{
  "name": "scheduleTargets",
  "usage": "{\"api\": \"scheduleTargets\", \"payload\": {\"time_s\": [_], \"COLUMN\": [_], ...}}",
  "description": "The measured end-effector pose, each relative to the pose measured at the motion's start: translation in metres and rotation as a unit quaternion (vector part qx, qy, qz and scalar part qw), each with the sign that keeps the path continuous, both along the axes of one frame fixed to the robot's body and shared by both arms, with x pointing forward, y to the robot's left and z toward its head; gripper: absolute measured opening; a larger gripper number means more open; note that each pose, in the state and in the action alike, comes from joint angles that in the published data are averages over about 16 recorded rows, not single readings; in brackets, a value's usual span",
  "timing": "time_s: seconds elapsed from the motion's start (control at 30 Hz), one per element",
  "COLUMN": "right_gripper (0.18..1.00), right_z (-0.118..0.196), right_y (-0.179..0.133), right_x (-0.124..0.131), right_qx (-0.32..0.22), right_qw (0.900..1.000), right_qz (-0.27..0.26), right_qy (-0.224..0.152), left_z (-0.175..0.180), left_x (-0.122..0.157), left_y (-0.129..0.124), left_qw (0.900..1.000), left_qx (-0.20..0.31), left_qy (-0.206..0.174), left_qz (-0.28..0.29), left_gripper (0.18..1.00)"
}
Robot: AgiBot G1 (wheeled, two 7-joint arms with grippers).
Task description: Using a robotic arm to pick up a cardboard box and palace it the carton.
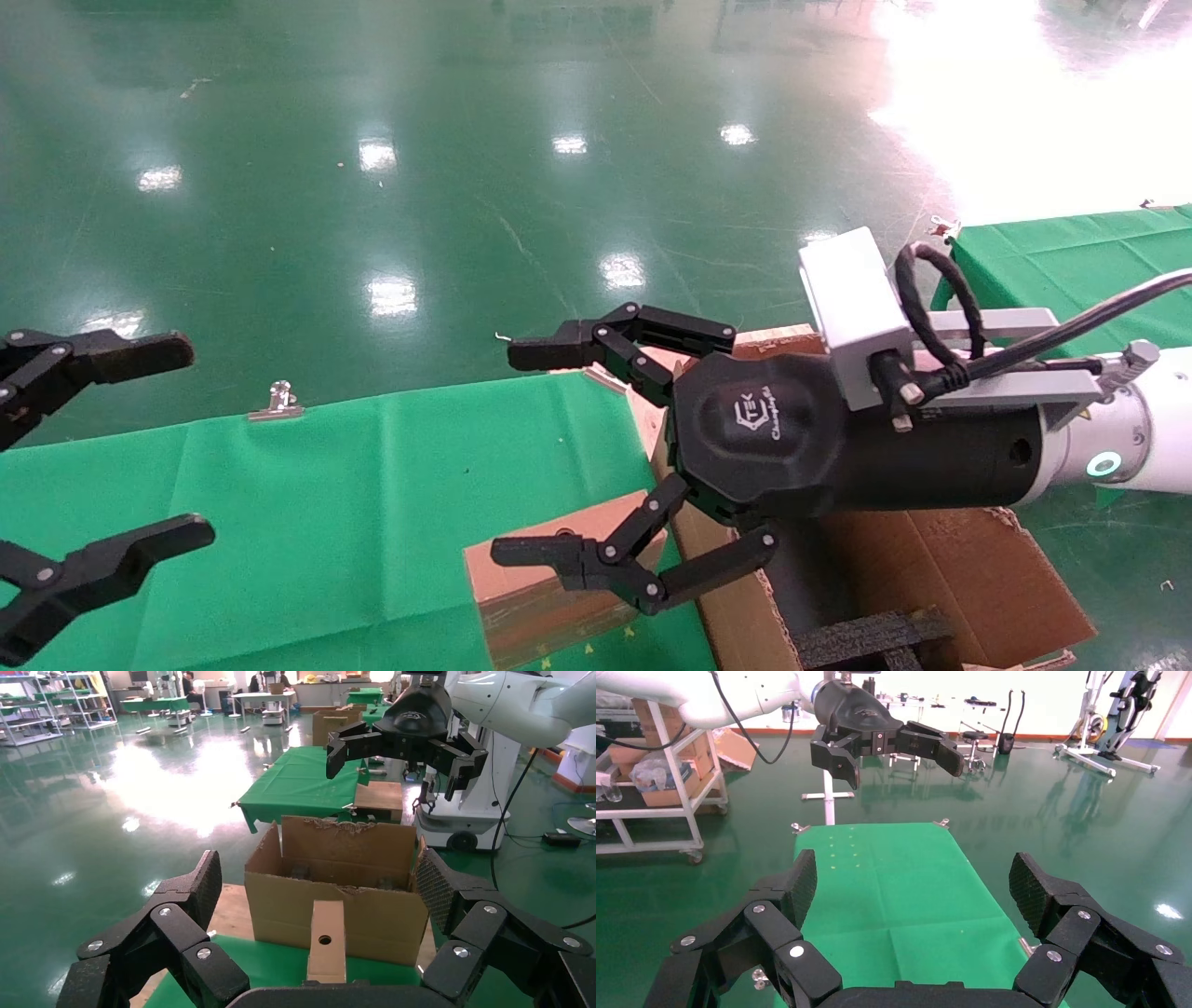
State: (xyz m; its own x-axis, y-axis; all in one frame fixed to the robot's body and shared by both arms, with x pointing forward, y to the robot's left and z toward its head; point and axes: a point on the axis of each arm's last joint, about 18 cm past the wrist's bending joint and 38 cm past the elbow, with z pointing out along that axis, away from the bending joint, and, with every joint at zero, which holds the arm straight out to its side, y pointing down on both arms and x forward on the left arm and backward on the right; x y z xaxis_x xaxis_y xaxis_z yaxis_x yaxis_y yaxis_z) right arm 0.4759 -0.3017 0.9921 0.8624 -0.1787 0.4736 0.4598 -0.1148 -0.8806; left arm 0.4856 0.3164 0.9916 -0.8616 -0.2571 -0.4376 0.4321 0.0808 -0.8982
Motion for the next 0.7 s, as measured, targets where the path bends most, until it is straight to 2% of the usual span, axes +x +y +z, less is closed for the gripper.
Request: {"api": "scheduleTargets", "payload": {"time_s": [0.7], "right_gripper": [1.001], "right_z": [0.0], "right_y": [0.0], "right_x": [0.0], "right_qx": [0.0], "right_qw": [1.0], "right_qz": [0.0], "right_qy": [0.0], "left_z": [0.0], "left_x": [0.0], "left_y": [0.0], "left_qw": [1.0], "left_qx": [0.0], "left_qy": [0.0], "left_qz": [0.0], "left_gripper": [0.998]}}
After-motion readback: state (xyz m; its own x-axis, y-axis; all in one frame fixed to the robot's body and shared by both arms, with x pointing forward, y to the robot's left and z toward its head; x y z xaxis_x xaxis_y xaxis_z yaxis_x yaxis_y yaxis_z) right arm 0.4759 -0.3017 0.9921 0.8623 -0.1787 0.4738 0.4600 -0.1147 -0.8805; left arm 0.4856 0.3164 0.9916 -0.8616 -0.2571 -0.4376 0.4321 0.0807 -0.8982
